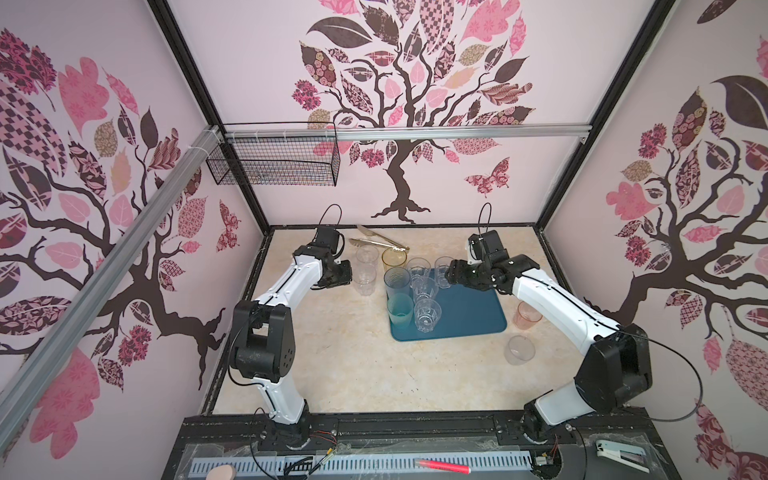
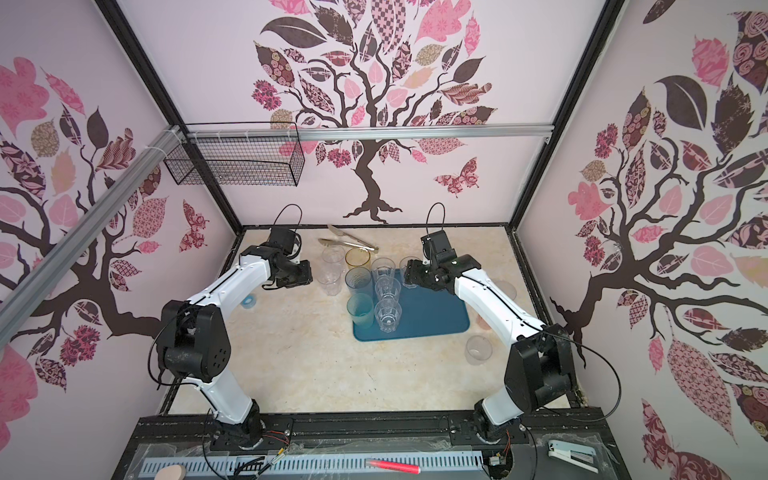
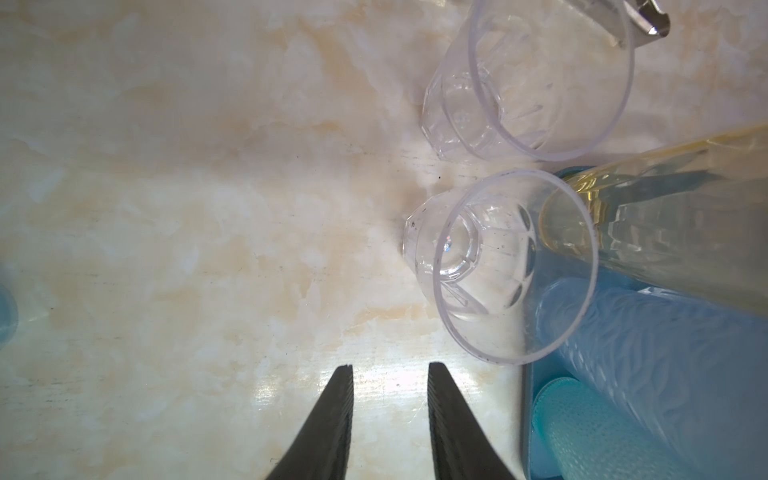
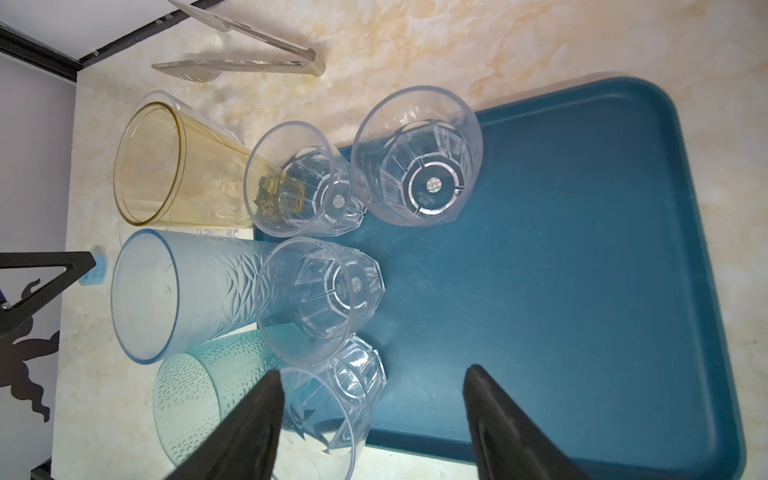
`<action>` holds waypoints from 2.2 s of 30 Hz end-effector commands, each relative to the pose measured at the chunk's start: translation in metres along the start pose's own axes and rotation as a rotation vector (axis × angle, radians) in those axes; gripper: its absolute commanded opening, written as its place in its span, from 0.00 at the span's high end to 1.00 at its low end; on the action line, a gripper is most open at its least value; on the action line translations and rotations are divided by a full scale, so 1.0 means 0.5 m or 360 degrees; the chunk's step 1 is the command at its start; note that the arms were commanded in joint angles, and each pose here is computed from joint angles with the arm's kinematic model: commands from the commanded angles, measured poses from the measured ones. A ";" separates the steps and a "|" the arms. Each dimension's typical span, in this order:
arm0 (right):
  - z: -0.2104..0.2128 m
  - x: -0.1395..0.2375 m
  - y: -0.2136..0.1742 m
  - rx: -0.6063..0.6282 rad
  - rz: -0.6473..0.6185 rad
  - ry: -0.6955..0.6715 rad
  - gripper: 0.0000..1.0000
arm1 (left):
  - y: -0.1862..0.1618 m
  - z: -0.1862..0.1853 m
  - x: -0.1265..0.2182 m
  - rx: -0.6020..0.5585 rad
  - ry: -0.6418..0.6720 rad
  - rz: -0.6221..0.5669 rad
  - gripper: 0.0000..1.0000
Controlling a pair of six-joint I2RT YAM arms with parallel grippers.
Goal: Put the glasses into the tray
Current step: 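Move the left gripper back to a clear glass beside the tray, then lower the left gripper into the clear glass and grasp it, then lift the clear glass with the left gripper and carry it over the tray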
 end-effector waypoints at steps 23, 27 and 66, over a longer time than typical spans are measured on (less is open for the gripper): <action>-0.003 -0.023 -0.009 0.0072 0.0068 -0.0050 0.27 | 0.051 -0.019 -0.097 -0.0042 0.0086 0.0025 0.69; -0.002 -0.024 -0.010 0.0074 0.0065 -0.0042 0.28 | 0.063 -0.015 -0.098 -0.0022 0.0112 0.0000 0.82; -0.191 0.123 0.135 -0.0579 -0.0457 -0.0098 0.29 | 0.114 -0.561 0.266 -0.0698 -0.0424 -0.0472 1.00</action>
Point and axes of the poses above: each gripper's point midway between its finger pads, its own x axis back along the fingers, its own z axis along the line the jaws close on, y = z × x, the point moved 3 cm from there along x, back along the fingers, and after that the axes turned 15 degrees about -x, right-handed, at the moved point
